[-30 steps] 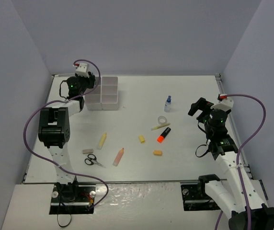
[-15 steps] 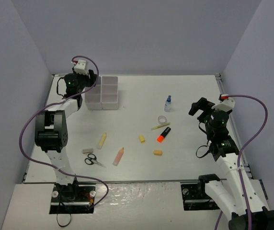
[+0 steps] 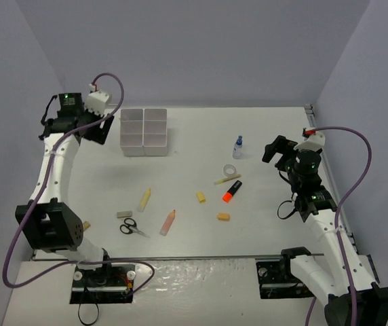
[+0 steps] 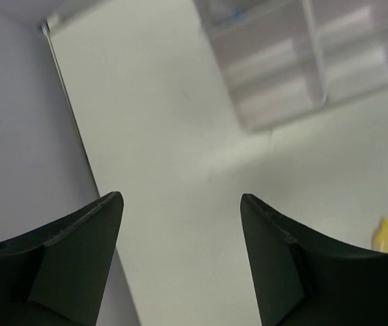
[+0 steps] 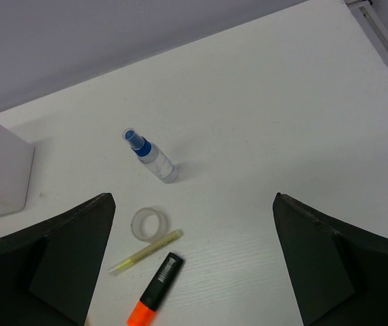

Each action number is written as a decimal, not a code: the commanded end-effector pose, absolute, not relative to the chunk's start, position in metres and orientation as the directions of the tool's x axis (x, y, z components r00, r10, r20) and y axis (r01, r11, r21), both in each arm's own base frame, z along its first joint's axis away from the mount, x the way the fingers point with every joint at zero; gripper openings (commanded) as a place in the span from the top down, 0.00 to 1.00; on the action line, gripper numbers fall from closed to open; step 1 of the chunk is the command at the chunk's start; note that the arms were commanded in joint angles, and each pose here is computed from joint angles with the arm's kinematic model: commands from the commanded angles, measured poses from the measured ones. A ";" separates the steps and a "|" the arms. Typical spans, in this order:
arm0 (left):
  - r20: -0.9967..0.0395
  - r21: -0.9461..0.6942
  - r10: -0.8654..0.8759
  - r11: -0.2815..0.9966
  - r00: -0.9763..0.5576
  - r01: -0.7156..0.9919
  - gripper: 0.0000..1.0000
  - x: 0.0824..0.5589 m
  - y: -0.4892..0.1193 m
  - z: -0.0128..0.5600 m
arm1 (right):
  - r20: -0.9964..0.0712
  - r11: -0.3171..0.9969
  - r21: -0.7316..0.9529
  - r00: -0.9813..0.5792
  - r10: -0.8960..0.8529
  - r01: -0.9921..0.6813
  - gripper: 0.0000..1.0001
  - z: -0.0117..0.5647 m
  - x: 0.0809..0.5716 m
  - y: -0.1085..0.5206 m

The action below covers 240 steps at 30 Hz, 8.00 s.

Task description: Sort the stationery into containers

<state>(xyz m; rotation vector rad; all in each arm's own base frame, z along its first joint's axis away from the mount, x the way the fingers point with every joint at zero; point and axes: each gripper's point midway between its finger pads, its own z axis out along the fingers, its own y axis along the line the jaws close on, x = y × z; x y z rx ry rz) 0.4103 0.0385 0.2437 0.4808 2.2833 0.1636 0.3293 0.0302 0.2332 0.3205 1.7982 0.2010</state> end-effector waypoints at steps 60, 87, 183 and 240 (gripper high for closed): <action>-0.488 -0.184 0.258 0.903 -0.834 0.387 1.00 0.277 0.079 0.122 | -0.944 0.956 0.290 -0.151 0.292 0.036 0.00 0.284 0.338 0.064; -0.532 0.385 0.706 0.694 -0.468 0.608 1.00 0.537 -0.040 0.202 | -0.960 0.973 0.221 -0.165 0.228 0.063 0.00 0.258 0.345 0.057; -0.230 0.001 0.958 0.176 -0.171 0.984 0.33 0.231 -0.025 0.033 | -0.971 0.979 0.201 -0.122 0.205 0.038 0.00 0.262 0.316 0.049; -0.458 0.116 0.864 -0.177 0.210 0.977 0.39 0.260 -0.074 0.083 | -0.969 0.982 0.177 -0.165 0.185 0.063 0.00 0.250 0.317 0.046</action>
